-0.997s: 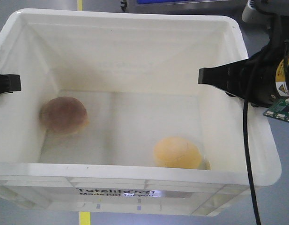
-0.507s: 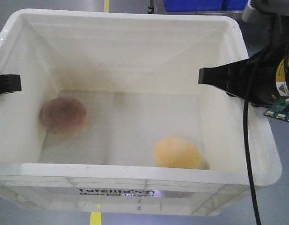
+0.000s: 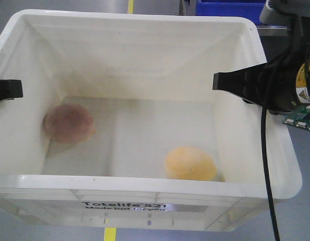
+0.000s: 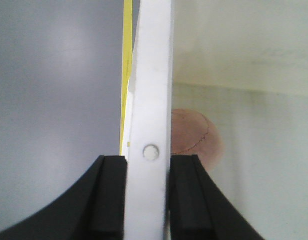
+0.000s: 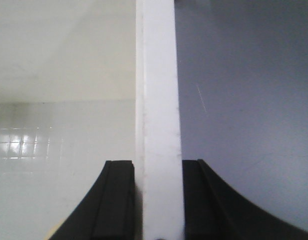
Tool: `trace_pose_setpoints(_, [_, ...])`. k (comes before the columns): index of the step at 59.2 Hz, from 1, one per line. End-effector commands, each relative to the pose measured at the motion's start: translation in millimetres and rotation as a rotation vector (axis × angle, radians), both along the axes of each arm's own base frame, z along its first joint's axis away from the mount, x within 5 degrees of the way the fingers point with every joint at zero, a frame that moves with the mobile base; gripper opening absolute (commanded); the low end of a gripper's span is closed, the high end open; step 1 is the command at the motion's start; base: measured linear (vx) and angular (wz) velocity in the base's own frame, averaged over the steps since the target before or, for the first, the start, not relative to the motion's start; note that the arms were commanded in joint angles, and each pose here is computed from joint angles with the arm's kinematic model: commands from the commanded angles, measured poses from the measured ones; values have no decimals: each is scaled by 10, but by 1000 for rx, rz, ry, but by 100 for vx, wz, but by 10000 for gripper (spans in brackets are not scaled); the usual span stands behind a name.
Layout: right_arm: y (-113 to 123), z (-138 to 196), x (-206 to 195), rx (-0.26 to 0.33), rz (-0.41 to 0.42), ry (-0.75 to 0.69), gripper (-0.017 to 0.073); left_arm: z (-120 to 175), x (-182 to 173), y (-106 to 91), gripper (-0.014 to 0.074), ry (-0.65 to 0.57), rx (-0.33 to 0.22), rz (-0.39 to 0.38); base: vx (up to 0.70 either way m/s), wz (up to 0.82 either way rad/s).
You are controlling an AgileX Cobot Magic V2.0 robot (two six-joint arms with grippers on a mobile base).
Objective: Place moving items into box and shelve
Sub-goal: 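Hold the tote by its rims with both grippers while driving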
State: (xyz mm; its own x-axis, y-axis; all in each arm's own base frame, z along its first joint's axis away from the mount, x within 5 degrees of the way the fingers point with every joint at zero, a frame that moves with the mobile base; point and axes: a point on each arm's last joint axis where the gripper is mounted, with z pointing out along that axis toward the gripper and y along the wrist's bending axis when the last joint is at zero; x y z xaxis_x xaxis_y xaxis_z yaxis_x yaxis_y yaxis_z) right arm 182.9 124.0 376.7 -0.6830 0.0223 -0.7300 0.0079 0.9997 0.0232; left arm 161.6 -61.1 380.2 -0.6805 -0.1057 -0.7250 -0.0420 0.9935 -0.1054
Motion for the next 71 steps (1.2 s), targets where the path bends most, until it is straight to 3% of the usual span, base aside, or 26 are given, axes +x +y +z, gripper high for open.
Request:
trace_pose_setpoints(1, [-136, 252, 11, -42, -17, -156, -11, 253, 0, 71, 108, -176, 21, 1, 34, 13])
trace_pose_setpoints(71, [-136, 252, 11, -42, -17, -156, -11, 253, 0, 71, 108, -176, 21, 1, 39, 10])
